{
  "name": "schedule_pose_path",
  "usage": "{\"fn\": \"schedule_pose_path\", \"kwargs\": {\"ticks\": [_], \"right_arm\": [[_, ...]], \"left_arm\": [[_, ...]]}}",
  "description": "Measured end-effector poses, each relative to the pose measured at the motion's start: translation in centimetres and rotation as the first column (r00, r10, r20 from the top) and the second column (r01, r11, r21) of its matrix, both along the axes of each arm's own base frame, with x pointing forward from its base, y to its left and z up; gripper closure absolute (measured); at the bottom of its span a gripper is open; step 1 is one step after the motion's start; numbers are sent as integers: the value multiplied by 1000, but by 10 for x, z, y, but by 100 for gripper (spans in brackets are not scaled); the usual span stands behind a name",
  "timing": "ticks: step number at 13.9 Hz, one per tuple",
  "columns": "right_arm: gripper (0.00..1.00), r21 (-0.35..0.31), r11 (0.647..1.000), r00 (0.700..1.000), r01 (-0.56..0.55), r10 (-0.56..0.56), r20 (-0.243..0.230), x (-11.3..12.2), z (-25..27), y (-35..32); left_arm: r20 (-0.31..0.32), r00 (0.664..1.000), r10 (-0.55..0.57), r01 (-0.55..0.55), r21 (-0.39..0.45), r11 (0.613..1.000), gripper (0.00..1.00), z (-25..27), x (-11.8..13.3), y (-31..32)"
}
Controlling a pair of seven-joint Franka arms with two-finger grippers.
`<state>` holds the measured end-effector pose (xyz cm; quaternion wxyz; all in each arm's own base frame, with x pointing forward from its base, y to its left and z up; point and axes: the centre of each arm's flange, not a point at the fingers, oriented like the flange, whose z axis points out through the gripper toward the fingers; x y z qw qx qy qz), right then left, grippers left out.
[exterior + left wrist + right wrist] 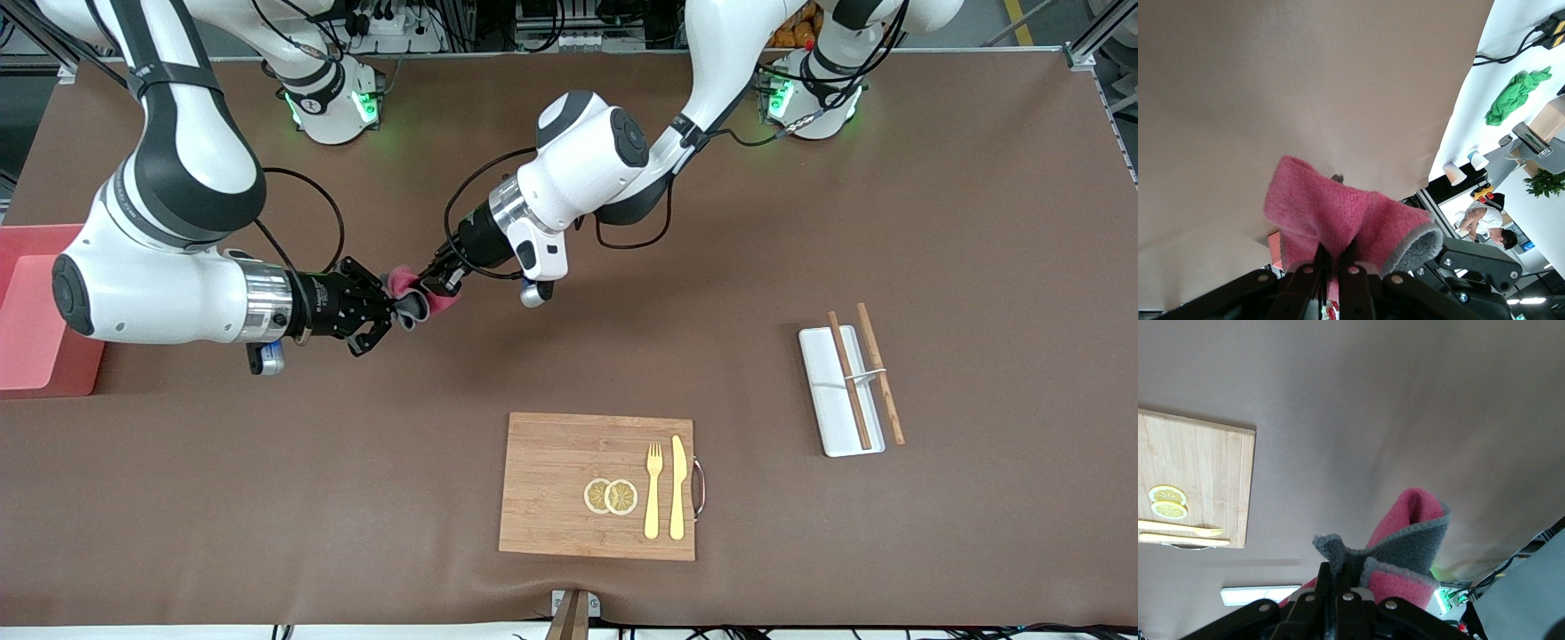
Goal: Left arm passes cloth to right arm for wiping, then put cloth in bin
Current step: 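Grasp the cloth with the right gripper beside the left gripper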
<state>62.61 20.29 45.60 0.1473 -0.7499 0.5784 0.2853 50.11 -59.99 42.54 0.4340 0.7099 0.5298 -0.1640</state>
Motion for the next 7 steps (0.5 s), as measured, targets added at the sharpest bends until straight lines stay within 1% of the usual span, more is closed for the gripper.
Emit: {"fn": "schedule_pose_path", "kwargs": {"ticks": [2, 4, 5, 7], "right_arm": [[96, 11, 999, 999, -31, 30, 24, 2, 0, -6], [96, 21, 998, 998, -54, 53, 37, 4, 0, -20], [96, 26, 998, 997, -61, 59, 44, 6, 0, -28], [96, 32, 997, 996, -68, 66, 56, 8, 0, -38]], "left_arm": [[2, 1000, 2, -2, -1, 1000, 92, -1, 0, 0], [0, 1000, 2, -2, 0, 1000, 92, -3, -1, -1], [1, 1000, 5, -5, 0, 1000, 87, -4, -1, -1], [8, 1000, 9, -9, -4, 1000, 68, -2, 0, -1]]}}
